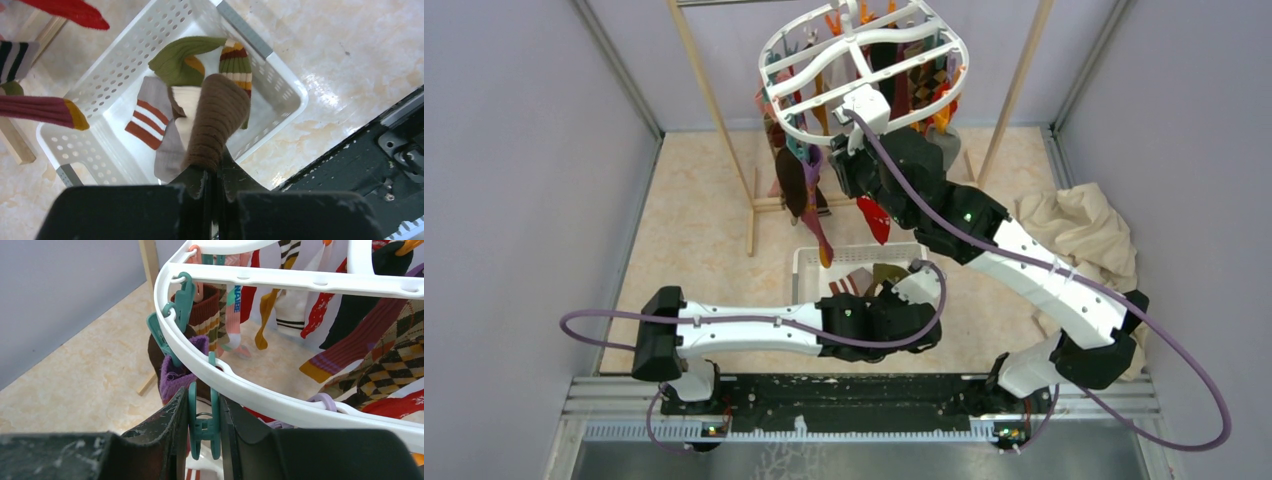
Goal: Remove the socks clipped to the hanger
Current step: Place the sock in the bin.
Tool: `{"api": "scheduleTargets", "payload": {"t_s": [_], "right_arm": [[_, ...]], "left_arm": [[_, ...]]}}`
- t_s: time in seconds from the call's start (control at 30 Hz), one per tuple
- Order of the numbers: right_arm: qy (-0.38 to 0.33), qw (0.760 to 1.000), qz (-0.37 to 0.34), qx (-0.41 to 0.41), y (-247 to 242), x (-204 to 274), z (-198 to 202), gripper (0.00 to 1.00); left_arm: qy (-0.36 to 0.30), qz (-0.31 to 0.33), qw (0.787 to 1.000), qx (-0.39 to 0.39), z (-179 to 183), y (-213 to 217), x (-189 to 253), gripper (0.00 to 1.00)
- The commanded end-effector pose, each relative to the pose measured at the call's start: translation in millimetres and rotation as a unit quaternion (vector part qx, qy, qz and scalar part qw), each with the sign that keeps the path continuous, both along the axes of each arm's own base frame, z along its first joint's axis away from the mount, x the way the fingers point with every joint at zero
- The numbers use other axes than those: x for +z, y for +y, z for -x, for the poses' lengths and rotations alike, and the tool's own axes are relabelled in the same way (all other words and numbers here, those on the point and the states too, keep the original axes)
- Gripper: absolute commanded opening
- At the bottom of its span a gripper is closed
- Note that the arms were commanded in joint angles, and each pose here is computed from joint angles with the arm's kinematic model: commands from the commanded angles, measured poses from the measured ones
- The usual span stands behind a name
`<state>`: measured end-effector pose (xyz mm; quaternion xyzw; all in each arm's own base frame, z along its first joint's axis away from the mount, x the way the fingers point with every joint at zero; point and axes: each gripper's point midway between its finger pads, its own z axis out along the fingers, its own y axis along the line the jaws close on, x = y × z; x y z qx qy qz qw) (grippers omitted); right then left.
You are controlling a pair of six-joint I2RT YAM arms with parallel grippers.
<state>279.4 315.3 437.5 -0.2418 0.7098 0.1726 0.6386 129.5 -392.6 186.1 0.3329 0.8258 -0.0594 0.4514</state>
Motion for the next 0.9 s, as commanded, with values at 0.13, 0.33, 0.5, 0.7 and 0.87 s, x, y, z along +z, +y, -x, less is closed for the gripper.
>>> {"api": "scheduleTargets", "payload": {"t_s": [0.13, 0.33, 0.5, 0.7, 0.87], "right_arm": [[-0.022, 0.999, -0.033, -0.01, -15, 21, 2, 0.23], [0.001, 0.999, -0.05, 0.007, -20, 12, 16, 0.49], [0.011, 0.998, -0.06, 0.026, -26, 7, 29, 0.61], [0.019, 0.997, -0.073, 0.032, -42, 8, 43, 0.67], [0.021, 0.995, -0.088, 0.033, -56, 14, 53, 0.7]], "left_arm": [[0.008, -0.021, 0.999, 0.047, -5, 38, -22, 0.01], [0.022, -0.026, 0.997, 0.076, -16, 68, -34, 0.01], [0.037, -0.026, 0.993, 0.109, -33, 98, -40, 0.01], [0.045, -0.035, 0.988, 0.141, -52, 128, -47, 0.01], [0.057, -0.048, 0.985, 0.156, -63, 139, -64, 0.01]]}}
